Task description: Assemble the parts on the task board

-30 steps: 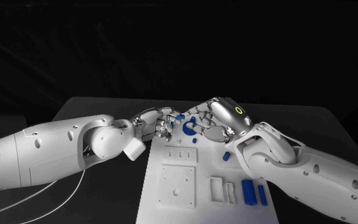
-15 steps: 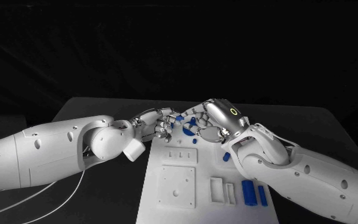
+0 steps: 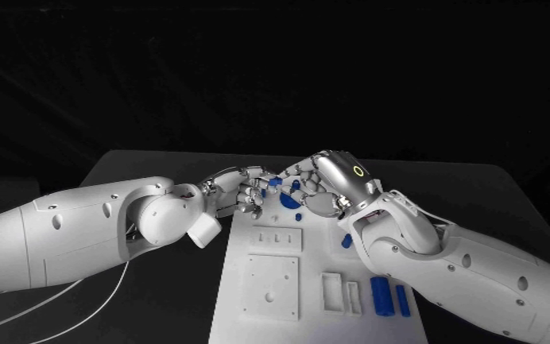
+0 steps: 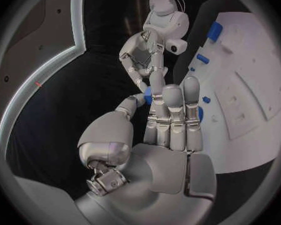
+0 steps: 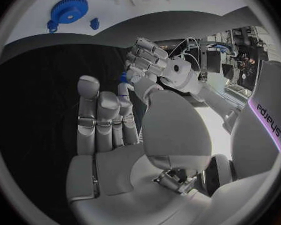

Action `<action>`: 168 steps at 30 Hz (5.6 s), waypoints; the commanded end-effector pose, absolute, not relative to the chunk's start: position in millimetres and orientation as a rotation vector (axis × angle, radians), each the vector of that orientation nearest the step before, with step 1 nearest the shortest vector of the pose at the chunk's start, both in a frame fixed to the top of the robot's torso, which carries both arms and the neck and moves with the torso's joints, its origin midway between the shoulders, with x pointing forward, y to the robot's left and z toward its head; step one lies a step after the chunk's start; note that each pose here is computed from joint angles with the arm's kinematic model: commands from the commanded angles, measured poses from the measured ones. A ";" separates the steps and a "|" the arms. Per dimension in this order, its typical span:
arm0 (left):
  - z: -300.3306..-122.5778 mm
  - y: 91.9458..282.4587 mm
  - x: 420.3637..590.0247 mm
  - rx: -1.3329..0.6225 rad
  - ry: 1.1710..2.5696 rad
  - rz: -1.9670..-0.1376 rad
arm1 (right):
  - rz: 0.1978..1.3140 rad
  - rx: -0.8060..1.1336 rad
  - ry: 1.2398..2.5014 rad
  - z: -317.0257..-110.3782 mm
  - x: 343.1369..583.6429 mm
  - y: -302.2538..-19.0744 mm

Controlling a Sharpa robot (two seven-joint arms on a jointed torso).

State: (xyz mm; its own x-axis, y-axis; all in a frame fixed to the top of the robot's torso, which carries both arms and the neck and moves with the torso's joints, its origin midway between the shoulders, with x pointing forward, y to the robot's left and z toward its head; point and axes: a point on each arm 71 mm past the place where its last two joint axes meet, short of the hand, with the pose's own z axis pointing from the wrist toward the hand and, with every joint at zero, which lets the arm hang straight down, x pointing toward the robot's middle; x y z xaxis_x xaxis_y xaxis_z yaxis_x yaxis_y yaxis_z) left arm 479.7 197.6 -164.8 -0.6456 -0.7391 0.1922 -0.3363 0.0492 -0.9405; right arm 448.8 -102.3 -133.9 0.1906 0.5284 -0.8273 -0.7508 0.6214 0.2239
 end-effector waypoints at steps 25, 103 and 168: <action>-163.2 193.3 476.9 -1.032 2.022 -1.667 | 0.910 -0.249 1.016 -136.3 449.7 -93.7; -168.8 198.9 477.1 -1.016 2.108 -1.571 | 0.932 -0.261 1.094 -142.8 451.7 -94.4; -145.4 199.3 489.5 -0.293 1.869 -1.368 | 1.128 0.207 2.361 -144.7 520.9 -160.0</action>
